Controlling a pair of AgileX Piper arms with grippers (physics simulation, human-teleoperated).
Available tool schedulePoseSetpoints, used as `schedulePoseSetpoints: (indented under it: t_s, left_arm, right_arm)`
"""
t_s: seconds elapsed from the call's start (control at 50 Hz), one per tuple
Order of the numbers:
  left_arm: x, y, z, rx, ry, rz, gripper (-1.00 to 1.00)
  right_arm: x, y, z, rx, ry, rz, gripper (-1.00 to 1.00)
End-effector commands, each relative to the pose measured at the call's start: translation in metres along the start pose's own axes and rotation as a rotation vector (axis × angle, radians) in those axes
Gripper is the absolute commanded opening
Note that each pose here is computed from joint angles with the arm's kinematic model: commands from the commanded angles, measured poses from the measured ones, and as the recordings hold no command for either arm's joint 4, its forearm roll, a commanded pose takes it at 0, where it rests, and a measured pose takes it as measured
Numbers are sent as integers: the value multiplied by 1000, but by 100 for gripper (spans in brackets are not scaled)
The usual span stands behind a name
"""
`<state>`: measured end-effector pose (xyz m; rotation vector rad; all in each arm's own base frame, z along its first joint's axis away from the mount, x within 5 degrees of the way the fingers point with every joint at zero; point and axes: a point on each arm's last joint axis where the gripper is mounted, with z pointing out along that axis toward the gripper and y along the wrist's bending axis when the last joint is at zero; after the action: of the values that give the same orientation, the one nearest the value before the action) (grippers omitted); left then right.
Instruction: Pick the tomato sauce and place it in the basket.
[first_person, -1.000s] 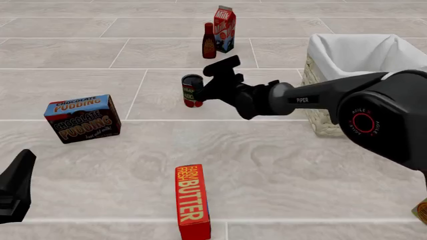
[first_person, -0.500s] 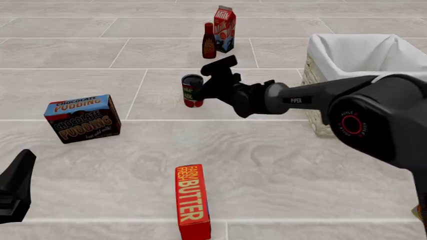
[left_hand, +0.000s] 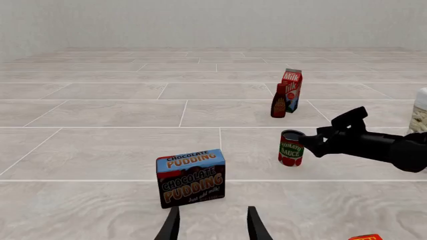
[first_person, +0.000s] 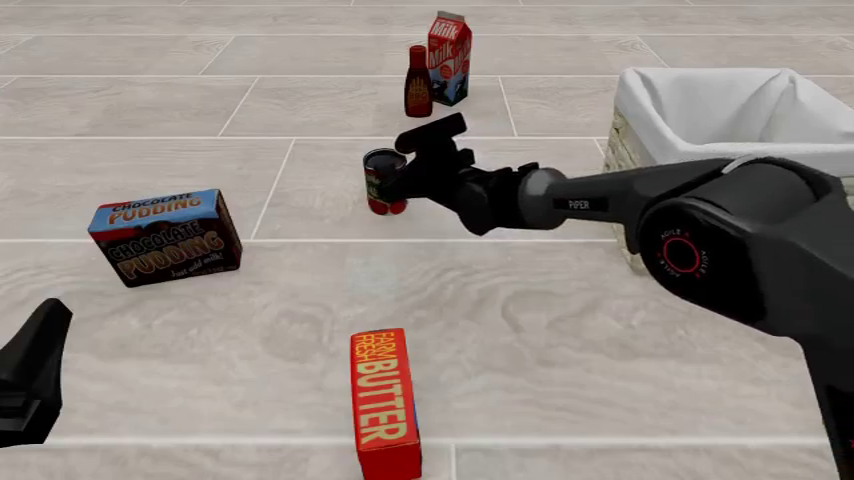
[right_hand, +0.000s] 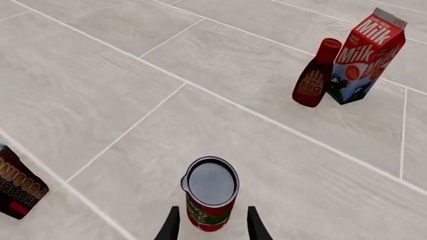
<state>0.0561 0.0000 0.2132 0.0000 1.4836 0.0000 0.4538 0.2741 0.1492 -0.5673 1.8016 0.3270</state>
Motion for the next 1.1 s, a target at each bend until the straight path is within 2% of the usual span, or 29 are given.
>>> schedulePoseSetpoints:
  t_s: [0.02, 1.1]
  left_arm:
    - [0, 0, 0, 0, 0, 0, 100]
    - [0, 0, 0, 0, 0, 0, 100]
  right_arm:
    - [4, 0, 5, -1, 3, 3, 100]
    - [13, 3, 23, -5, 27, 12, 100]
